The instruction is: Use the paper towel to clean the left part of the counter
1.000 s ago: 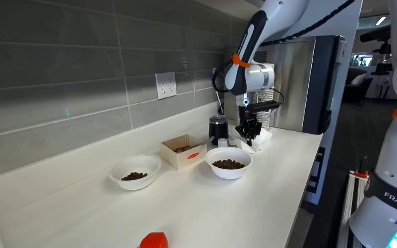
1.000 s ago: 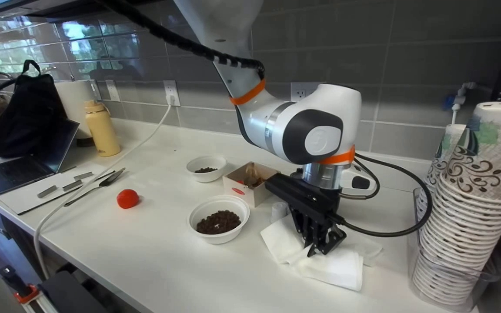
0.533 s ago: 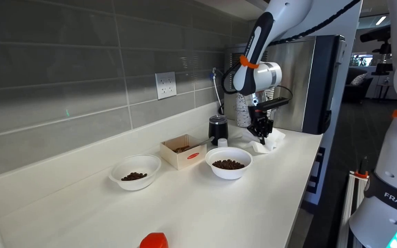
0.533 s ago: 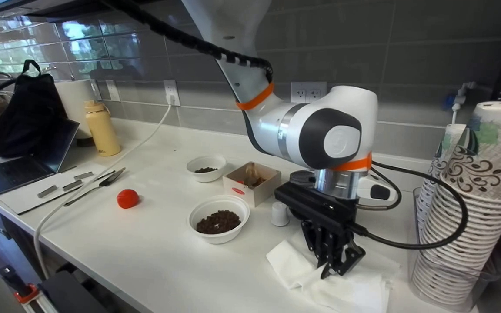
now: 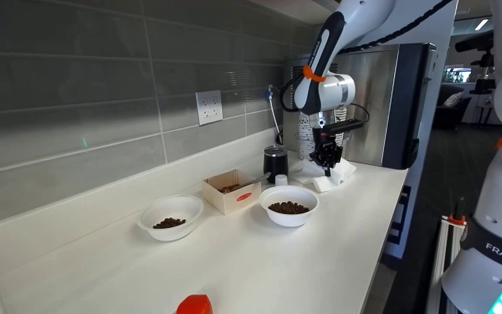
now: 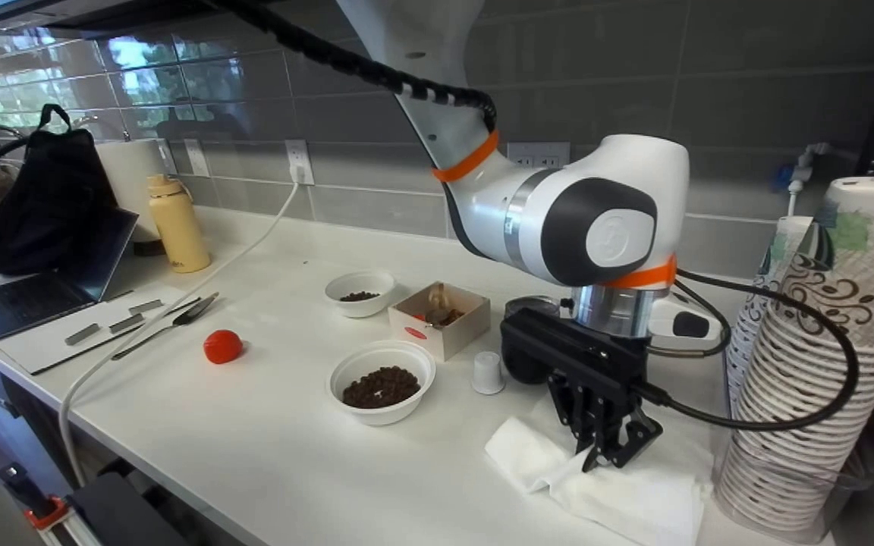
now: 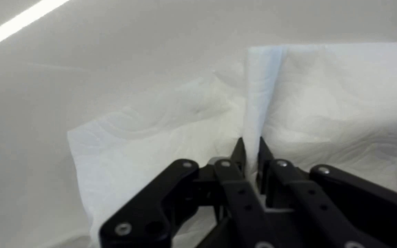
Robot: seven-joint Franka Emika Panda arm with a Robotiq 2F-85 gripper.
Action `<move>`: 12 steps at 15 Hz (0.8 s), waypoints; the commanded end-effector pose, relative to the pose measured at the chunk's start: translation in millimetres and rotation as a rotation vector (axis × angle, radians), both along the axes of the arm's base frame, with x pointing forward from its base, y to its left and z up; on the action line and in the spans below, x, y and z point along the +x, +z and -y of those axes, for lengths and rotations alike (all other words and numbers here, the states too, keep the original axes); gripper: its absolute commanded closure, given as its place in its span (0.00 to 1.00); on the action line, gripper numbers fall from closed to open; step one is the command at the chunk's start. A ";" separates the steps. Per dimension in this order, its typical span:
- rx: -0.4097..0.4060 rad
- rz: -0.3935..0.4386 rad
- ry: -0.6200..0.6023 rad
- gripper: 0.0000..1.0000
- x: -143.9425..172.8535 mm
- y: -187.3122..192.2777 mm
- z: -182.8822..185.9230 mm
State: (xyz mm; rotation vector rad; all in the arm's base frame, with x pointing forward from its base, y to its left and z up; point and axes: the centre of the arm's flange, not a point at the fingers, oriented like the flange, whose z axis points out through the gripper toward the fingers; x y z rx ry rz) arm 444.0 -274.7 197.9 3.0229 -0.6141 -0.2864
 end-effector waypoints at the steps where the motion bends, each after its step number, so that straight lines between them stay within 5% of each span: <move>1: 0.043 0.043 0.047 0.98 41.3 -2.0 -13.4; 7: 0.111 -0.065 0.127 0.98 41.1 -20.0 -58.8; 12: 0.081 -0.208 0.065 0.98 6.1 -16.4 -47.3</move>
